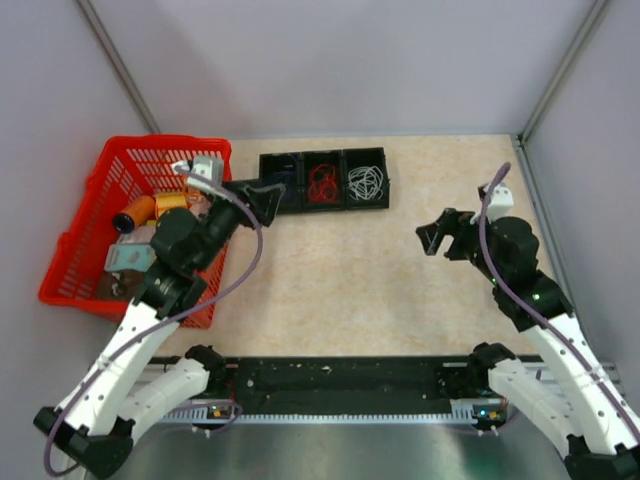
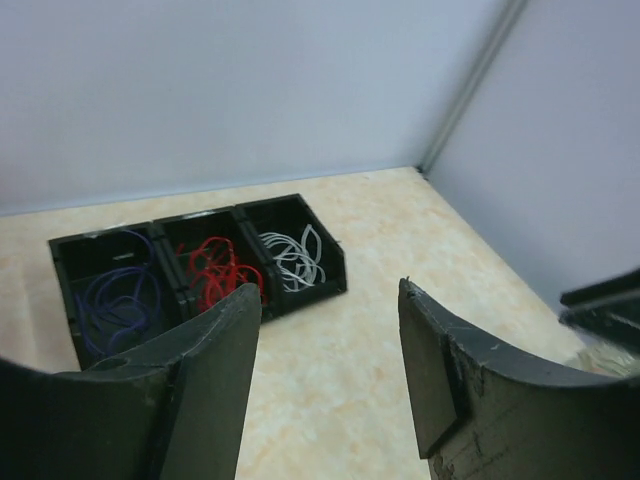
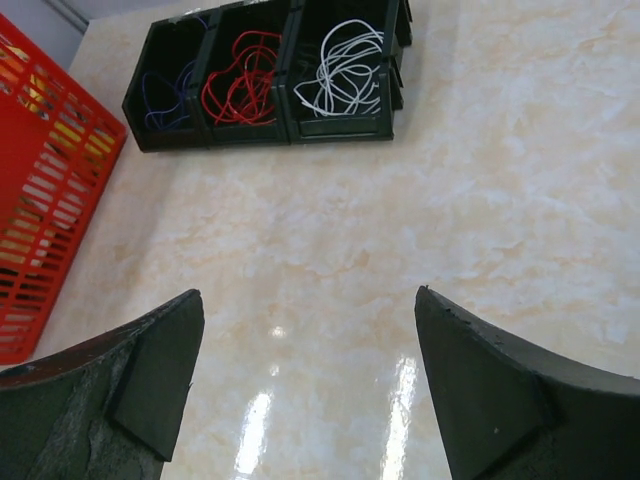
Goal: Untangle the cables
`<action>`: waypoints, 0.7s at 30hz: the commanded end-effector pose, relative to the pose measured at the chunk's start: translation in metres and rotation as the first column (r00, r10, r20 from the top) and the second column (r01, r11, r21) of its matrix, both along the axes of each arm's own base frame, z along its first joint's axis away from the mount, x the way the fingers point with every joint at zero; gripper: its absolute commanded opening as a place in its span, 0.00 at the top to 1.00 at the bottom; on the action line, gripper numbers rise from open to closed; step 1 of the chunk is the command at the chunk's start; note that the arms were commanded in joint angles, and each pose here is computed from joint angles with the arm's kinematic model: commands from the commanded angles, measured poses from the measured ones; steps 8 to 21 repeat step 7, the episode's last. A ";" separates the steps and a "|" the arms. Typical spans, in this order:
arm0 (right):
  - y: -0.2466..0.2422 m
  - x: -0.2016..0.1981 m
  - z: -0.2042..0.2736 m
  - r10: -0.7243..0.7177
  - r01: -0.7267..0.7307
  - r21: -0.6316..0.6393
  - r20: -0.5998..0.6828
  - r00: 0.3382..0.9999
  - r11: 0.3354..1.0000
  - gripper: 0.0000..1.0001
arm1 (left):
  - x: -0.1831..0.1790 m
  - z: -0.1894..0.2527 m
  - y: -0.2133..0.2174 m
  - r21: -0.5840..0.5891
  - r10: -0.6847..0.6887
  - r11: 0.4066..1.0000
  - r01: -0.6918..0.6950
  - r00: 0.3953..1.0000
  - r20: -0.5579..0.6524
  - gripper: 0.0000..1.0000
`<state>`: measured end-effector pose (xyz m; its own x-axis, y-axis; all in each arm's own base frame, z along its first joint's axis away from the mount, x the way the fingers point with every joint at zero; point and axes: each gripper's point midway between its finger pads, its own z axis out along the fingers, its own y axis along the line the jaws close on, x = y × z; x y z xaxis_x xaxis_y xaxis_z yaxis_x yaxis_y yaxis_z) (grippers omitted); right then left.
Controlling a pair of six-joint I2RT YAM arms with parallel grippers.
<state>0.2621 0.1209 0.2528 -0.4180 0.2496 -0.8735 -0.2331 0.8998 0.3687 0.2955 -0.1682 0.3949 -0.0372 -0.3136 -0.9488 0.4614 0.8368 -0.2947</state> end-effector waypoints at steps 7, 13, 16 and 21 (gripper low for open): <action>-0.022 -0.069 0.056 0.038 -0.052 0.046 0.267 0.963 0.998 0.01 | -0.113 0.020 0.002 -0.056 -0.285 0.953 0.297 0.945 0.158 0.38; -0.022 -0.069 0.056 0.038 -0.052 0.046 0.267 0.963 0.998 0.01 | -0.113 0.020 0.002 -0.056 -0.285 0.953 0.297 0.945 0.158 0.38; -0.022 -0.069 0.056 0.038 -0.052 0.046 0.267 0.963 0.998 0.01 | -0.113 0.020 0.002 -0.056 -0.285 0.953 0.297 0.945 0.158 0.38; -0.022 -0.069 0.056 0.038 -0.052 0.046 0.267 0.963 0.998 0.01 | -0.113 0.020 0.002 -0.056 -0.285 0.953 0.297 0.945 0.158 0.38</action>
